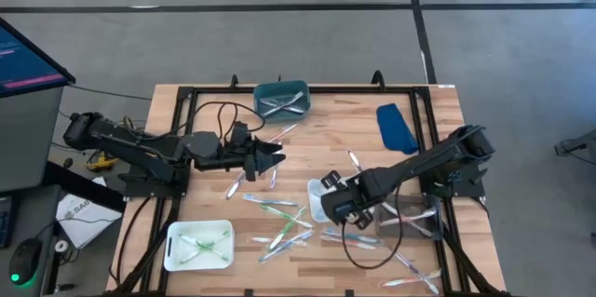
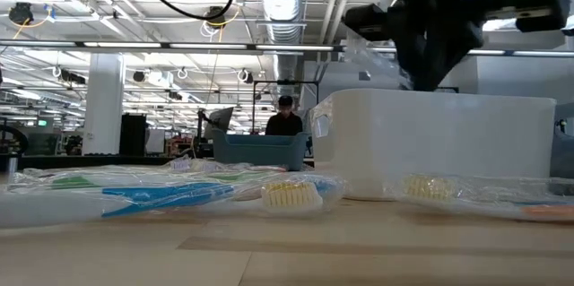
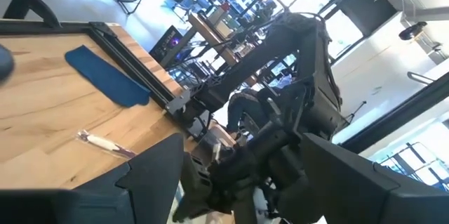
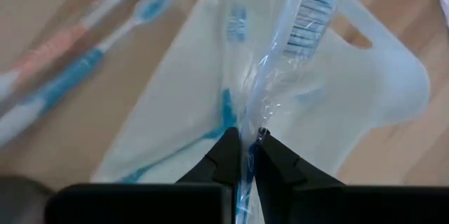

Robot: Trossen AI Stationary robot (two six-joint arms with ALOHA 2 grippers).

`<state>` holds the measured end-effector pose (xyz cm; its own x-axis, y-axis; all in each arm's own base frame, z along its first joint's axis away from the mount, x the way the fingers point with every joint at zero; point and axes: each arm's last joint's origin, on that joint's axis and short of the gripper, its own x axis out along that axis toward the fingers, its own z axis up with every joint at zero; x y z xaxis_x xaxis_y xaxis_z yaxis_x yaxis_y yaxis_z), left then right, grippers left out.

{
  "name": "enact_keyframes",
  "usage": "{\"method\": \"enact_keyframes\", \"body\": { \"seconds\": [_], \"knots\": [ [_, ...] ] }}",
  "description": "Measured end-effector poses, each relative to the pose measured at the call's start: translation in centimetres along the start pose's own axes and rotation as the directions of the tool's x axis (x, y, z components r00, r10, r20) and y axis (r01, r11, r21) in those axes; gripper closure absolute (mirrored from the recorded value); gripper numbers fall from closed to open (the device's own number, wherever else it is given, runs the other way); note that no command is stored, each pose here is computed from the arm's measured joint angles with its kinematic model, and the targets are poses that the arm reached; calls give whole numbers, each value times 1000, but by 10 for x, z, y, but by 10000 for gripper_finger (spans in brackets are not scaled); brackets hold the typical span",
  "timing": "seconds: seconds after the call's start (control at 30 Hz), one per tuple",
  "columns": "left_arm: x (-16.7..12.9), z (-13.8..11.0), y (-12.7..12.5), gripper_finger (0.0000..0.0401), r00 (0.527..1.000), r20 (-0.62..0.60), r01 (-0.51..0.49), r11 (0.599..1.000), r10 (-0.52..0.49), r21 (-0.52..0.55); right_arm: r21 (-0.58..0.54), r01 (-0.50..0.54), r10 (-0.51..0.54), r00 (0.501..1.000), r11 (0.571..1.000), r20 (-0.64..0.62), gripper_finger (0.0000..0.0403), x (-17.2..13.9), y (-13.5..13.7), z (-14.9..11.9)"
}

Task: Pick & Place Toothbrushes
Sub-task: Put the blue toothbrush into the top white bin

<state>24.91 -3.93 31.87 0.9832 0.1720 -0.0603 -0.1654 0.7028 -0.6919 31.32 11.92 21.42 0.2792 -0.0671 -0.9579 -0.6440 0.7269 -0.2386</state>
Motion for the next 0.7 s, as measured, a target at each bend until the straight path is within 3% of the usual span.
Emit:
{"method": "enact_keyframes", "body": {
  "seconds": [0.33,0.7],
  "knots": [
    [0,0,1,119,1000,4,-7,1000,7,4,5,-10,10,1000,1000,-7,373,4,-3,-1],
    [0,0,0,119,1000,2,-6,1000,6,4,12,-6,6,1000,1000,1,315,4,-5,0]
  ]
}}
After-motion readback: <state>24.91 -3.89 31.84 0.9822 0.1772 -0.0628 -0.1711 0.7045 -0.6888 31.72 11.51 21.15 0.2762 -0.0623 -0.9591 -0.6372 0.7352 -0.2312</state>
